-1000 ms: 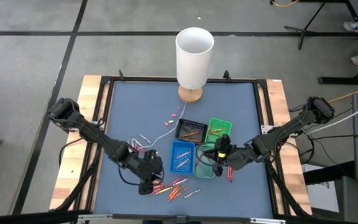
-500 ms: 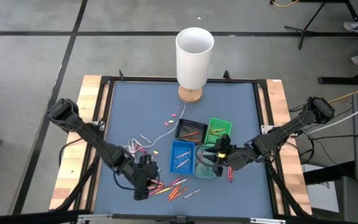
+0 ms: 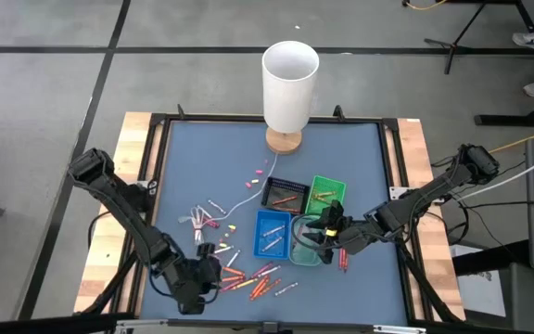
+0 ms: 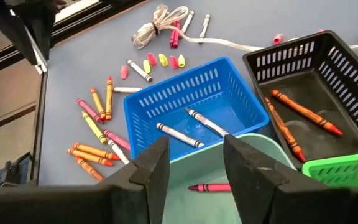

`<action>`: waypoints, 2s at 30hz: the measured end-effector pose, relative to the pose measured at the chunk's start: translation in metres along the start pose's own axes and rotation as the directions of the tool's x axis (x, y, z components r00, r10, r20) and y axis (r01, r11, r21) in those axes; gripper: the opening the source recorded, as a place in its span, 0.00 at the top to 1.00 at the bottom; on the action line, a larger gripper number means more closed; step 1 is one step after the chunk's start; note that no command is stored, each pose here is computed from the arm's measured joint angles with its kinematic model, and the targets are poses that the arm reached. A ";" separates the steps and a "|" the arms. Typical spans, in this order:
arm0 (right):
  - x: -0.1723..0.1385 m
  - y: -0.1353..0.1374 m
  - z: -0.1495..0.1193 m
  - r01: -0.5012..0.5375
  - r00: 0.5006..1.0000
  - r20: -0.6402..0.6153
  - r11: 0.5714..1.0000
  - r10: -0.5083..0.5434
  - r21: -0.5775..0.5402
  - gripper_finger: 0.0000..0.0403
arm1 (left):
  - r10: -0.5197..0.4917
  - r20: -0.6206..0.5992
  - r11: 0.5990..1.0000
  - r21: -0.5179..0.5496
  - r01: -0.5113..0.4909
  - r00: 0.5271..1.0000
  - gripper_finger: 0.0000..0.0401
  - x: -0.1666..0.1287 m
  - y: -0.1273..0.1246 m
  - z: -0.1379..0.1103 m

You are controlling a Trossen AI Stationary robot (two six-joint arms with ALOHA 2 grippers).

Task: Sort crayons
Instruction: Put the orange crayon into the black bin

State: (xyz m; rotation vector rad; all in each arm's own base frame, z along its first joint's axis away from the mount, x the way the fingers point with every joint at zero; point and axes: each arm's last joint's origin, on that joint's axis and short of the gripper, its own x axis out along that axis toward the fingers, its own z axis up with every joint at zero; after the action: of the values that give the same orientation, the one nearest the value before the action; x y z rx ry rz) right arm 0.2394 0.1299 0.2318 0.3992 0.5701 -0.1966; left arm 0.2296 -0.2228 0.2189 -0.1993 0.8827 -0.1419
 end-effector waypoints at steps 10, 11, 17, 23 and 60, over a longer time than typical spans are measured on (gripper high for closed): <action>0.000 0.000 0.000 -0.007 1.000 -0.007 1.000 0.007 0.000 0.63 | 0.069 0.009 0.996 0.047 -0.070 0.998 0.82 0.026 -0.010 -0.018; 0.000 0.000 0.000 -0.008 1.000 -0.007 1.000 0.008 0.000 0.63 | 0.080 -0.004 0.995 0.054 -0.079 0.997 0.82 0.032 -0.010 -0.021; 0.000 0.000 0.000 -0.007 1.000 -0.008 1.000 0.007 0.000 0.63 | 0.138 -0.050 0.987 0.085 -0.134 0.989 0.82 0.055 -0.007 -0.034; 0.000 0.000 0.000 -0.007 1.000 -0.008 1.000 0.007 0.000 0.63 | 0.173 -0.069 0.981 0.103 -0.166 0.982 0.82 0.065 -0.005 -0.041; 0.000 0.000 0.000 -0.007 1.000 -0.008 1.000 0.007 0.000 0.63 | 0.266 -0.125 0.962 0.100 -0.255 0.956 0.98 0.084 0.003 -0.054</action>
State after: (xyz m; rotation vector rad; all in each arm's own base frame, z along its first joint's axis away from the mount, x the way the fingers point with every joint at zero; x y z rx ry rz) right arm 0.2393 0.1302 0.2317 0.4020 0.5761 -0.1881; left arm 0.2402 -0.2430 0.1212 0.0059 1.0299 0.0548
